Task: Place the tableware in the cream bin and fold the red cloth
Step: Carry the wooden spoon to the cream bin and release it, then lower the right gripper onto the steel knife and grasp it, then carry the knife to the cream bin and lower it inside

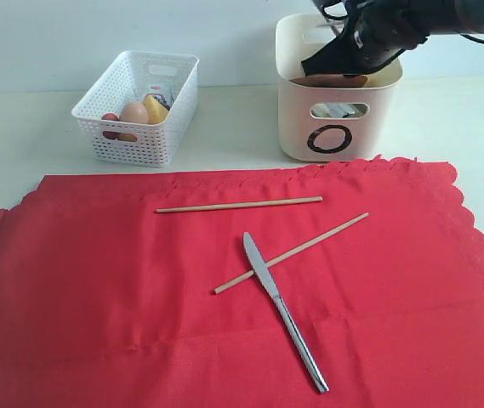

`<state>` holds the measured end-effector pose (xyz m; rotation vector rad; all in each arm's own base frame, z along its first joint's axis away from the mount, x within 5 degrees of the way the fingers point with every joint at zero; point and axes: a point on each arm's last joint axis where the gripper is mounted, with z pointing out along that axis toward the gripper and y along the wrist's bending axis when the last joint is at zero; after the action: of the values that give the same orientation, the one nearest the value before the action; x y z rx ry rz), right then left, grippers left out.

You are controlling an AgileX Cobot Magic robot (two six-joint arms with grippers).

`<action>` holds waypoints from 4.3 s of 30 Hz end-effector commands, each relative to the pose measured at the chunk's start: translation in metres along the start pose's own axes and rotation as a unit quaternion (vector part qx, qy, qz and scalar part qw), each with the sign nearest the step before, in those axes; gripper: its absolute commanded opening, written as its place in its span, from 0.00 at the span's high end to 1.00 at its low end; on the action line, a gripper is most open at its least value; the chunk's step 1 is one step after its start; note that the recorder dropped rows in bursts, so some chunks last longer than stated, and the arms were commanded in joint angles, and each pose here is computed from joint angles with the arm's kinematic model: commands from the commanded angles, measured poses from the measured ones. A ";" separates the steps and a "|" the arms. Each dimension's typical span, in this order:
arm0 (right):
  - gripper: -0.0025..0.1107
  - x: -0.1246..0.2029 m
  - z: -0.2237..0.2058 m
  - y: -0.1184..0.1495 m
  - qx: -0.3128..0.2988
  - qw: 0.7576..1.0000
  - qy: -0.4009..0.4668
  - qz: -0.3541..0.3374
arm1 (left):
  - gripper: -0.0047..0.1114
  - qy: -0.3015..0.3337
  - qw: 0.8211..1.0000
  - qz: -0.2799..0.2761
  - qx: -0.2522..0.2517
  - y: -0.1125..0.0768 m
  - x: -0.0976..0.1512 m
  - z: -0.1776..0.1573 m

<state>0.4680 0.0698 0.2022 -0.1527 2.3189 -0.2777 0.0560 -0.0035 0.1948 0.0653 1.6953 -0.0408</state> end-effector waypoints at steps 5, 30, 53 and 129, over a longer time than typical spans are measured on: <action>0.47 0.002 -0.001 -0.007 0.028 0.999 0.023 0.007 | 0.96 -0.003 1.000 0.002 -0.001 0.000 0.001 0.000; 0.43 0.010 -0.090 0.016 -0.229 0.946 0.209 -0.094 | 0.96 -0.003 1.000 0.002 -0.001 0.000 0.001 0.000; 0.43 0.127 -0.110 0.131 -0.288 0.890 0.293 -0.199 | 0.96 -0.003 1.000 0.002 -0.001 0.000 0.001 0.000; 0.98 -0.021 -0.112 0.004 -0.084 0.987 0.070 -0.118 | 0.96 -0.003 1.000 0.005 0.000 0.000 0.001 0.000</action>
<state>0.3875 0.1050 0.2808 -0.5586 2.5233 -0.2115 0.0560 -0.0035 0.1948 0.0729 1.6949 -0.0341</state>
